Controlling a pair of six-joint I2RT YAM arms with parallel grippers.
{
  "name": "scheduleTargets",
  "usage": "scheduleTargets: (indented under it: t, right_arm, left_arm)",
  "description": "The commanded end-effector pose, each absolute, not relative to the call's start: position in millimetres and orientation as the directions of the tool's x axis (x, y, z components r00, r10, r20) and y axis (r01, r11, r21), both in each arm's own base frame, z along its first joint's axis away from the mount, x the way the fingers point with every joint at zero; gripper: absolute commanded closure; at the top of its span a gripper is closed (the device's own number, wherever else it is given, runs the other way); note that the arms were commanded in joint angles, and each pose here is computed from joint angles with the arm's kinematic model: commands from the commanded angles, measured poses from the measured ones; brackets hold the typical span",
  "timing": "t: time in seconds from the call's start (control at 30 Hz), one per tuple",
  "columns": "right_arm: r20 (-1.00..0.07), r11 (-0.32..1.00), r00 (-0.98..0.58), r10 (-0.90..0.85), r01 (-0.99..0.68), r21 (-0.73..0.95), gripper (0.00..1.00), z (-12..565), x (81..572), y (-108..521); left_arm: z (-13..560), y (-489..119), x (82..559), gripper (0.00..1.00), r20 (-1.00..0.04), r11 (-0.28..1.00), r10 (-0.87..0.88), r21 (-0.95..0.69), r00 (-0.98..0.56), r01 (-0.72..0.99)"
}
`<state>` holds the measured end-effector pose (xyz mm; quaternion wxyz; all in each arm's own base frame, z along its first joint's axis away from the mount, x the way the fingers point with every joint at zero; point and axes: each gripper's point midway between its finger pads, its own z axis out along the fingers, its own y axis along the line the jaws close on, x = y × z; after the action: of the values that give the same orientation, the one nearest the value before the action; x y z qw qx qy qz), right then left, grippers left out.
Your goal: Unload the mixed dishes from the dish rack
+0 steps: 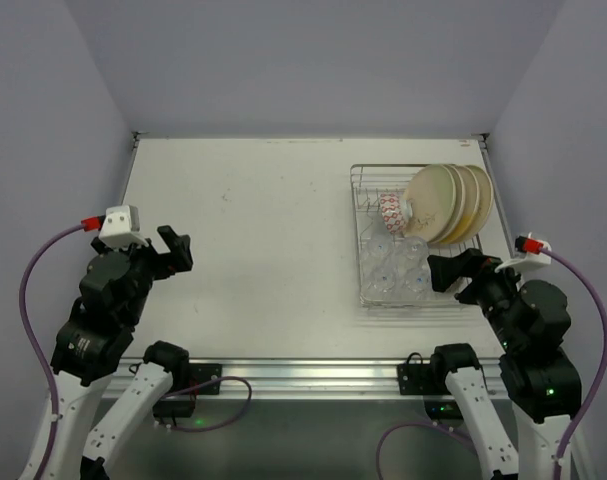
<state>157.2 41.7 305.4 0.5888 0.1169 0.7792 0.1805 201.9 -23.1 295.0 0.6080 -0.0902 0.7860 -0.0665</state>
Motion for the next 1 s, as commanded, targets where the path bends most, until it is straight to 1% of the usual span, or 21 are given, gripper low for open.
scheduleTargets:
  t: [0.0,0.17,0.27,0.3,0.33,0.37,0.4,0.43,0.47,0.5,0.53,0.57,0.6,0.63,0.73,0.8,0.83,0.87,0.9,0.97]
  right_arm:
    - [-0.88,0.901,-0.235,0.413,-0.037,0.433,0.01,314,163,41]
    - [-0.878,0.888,-0.231,0.42,-0.094,0.45,0.01,313,163,50]
    - [-0.866,0.874,-0.238,0.44,-0.107,0.474,0.01,309,165,55]
    - [-0.858,0.867,-0.241,0.453,-0.105,0.487,0.01,308,166,56]
    - [-0.854,0.863,-0.246,0.458,-0.106,0.493,0.01,306,166,57]
    - [-0.852,0.86,-0.246,0.462,-0.11,0.498,0.01,306,166,58]
    - [-0.848,0.855,-0.245,0.47,-0.113,0.506,0.01,307,166,59]
    - [-0.847,0.853,-0.245,0.472,-0.115,0.509,0.01,307,166,59]
    - [-0.847,0.85,-0.243,0.473,-0.125,0.511,0.01,308,165,61]
    - [-0.845,0.847,-0.241,0.477,-0.129,0.515,0.01,309,165,61]
    - [-0.845,0.847,-0.243,0.477,-0.131,0.516,0.01,307,165,62]
    - [-0.843,0.844,-0.242,0.481,-0.132,0.52,0.01,307,164,62]
    - [-0.84,0.842,-0.243,0.485,-0.129,0.523,0.01,306,165,62]
    - [-0.836,0.84,-0.25,0.488,-0.126,0.528,0.01,303,166,63]
    - [-0.827,0.834,-0.278,0.489,-0.13,0.536,0.01,298,167,66]
    - [-0.821,0.835,-0.304,0.483,-0.122,0.536,0.01,292,168,68]
    - [-0.818,0.836,-0.313,0.482,-0.116,0.537,0.01,289,169,68]
    - [-0.818,0.837,-0.317,0.48,-0.114,0.536,0.01,288,169,68]
    - [-0.817,0.837,-0.319,0.481,-0.111,0.537,0.01,287,169,68]
    - [-0.815,0.835,-0.319,0.484,-0.11,0.539,0.01,286,168,68]
  left_arm:
    - [306,-25,206,0.0,-0.944,0.971,-0.24,-0.232,-0.226,-0.06]
    - [310,-38,211,0.0,-0.94,0.968,-0.246,-0.253,-0.236,-0.003]
    - [314,-56,218,0.0,-0.925,0.95,-0.282,-0.305,-0.256,0.058]
    - [315,-69,218,0.0,-0.916,0.936,-0.29,-0.332,-0.278,0.118]
    - [313,-80,222,0.0,-0.899,0.918,-0.312,-0.368,-0.306,0.145]
    - [320,-91,227,0.0,-0.895,0.899,-0.328,-0.394,-0.302,0.192]
    - [322,-109,224,0.0,-0.882,0.863,-0.33,-0.426,-0.336,0.271]
    - [319,-120,230,0.0,-0.858,0.837,-0.352,-0.467,-0.373,0.286]
    - [327,-130,235,0.0,-0.853,0.809,-0.37,-0.49,-0.367,0.324]
    - [327,-144,234,0.0,-0.839,0.768,-0.37,-0.518,-0.399,0.376]
    - [333,-155,243,0.0,-0.821,0.728,-0.401,-0.555,-0.407,0.402]
    - [327,-164,248,0.0,-0.805,0.704,-0.407,-0.578,-0.432,0.413]
    - [318,-178,254,0.0,-0.766,0.658,-0.409,-0.624,-0.496,0.421]
    - [324,-186,261,0.0,-0.763,0.626,-0.422,-0.636,-0.489,0.452]
    - [317,-216,276,0.0,-0.71,0.553,-0.411,-0.693,-0.572,0.463]
    - [321,-232,284,0.0,-0.708,0.542,-0.42,-0.698,-0.568,0.469]
    - [315,-250,286,0.0,-0.698,0.534,-0.402,-0.704,-0.592,0.468]
    - [321,-260,289,0.0,-0.708,0.524,-0.408,-0.698,-0.576,0.488]
    - [319,-271,301,0.0,-0.709,0.538,-0.407,-0.696,-0.576,0.477]
    - [320,-296,303,0.0,-0.709,0.524,-0.383,-0.695,-0.592,0.493]
